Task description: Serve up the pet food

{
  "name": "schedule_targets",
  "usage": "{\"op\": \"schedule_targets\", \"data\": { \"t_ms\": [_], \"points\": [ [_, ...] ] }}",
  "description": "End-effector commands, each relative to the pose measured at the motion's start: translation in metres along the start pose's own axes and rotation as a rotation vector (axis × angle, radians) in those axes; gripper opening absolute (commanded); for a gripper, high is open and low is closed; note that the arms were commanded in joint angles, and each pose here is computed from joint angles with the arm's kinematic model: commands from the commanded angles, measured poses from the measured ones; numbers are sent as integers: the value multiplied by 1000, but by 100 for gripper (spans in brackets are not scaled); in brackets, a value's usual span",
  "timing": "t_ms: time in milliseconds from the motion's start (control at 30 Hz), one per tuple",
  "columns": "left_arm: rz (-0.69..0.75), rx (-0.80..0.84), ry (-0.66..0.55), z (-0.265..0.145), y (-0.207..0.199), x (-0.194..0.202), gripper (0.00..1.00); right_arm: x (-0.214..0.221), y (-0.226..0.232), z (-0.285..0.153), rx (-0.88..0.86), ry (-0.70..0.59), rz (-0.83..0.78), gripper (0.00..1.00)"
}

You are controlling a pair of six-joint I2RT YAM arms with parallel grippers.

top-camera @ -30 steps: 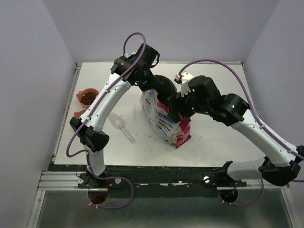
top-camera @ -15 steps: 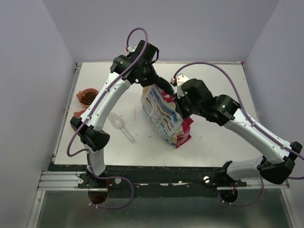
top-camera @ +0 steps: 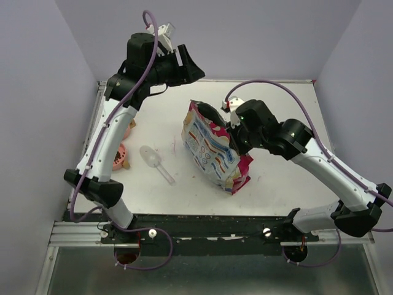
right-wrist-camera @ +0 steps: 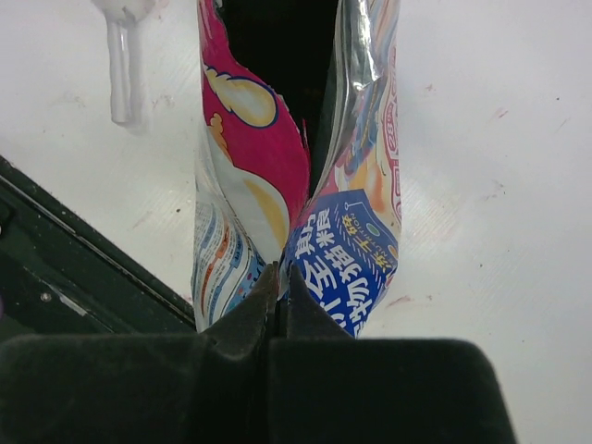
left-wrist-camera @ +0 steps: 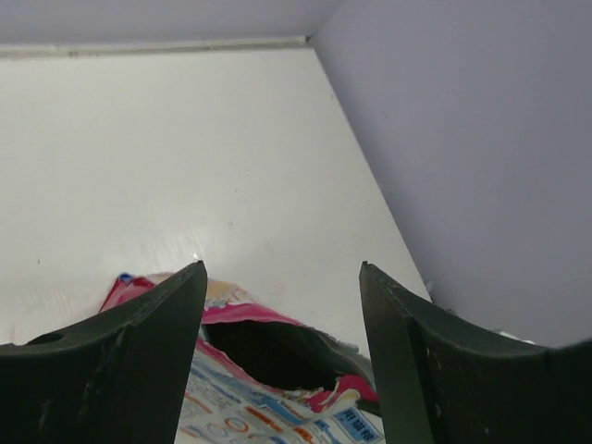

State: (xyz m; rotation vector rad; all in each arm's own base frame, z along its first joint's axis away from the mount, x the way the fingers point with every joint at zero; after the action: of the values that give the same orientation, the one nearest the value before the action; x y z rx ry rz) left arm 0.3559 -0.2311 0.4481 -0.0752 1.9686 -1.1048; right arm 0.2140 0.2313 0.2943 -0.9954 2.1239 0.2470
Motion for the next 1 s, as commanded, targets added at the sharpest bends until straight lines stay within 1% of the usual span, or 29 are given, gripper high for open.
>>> {"op": "schedule_targets", "data": {
  "t_ms": [0,33,67,167,267,300,367,467,533,633,733,767,800,833,867,900,967],
  "points": [
    [-242,-216,140,21,38,28,69,-21,5,-27,-52,-62,-18,0],
    [-351,-299,149,18,49,35,68,-24,4,-30,-53,-66,-19,0],
    [-428,-358,170,16,56,44,68,-25,5,-30,-61,-60,-23,0],
    [-570,-451,180,8,66,61,67,-23,7,-27,-73,-35,-32,0],
    [-616,-472,128,1,68,66,68,-22,11,-27,-92,-41,-24,0],
    [-647,-482,129,3,72,71,68,-23,11,-28,-96,-49,-20,0],
    [-722,-480,170,4,71,83,68,-24,13,-29,-103,-52,-16,0],
    [-851,-519,238,12,74,100,67,-23,12,-30,-102,-57,-16,0],
    [-904,-542,288,19,76,109,67,-23,13,-30,-111,-57,-16,0],
    [-943,-536,326,30,73,112,61,-22,15,-30,-122,-54,-21,0],
    [-948,-539,290,32,72,108,54,-19,16,-28,-128,-33,-27,1],
    [-942,-544,275,31,73,107,48,-18,16,-26,-128,-22,-29,9],
    [-939,-543,260,31,74,105,37,-17,16,-24,-125,-14,-27,20],
    [-933,-543,246,30,75,103,28,-16,15,-22,-116,-7,-23,38],
    [-922,-539,230,29,75,100,18,-16,15,-18,-111,-2,-20,47],
    [-919,-533,220,29,75,99,8,-17,15,-16,-105,0,-19,53],
    [-919,-518,217,29,75,97,0,-20,10,-12,-73,-10,-7,60]
  ]
}}
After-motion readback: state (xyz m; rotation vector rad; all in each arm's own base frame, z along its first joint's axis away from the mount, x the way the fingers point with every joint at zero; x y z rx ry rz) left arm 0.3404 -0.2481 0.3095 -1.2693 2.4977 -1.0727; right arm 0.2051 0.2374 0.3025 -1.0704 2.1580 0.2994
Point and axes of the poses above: each gripper's point midway between its finger pads, its own z axis out along the fingers, its own y axis along the line the jaws close on, x = y × z, the point moved 2 cm from there along -z, back along the fingers, and after that the axes turned 12 degrees about -z, right-handed, at the moved point
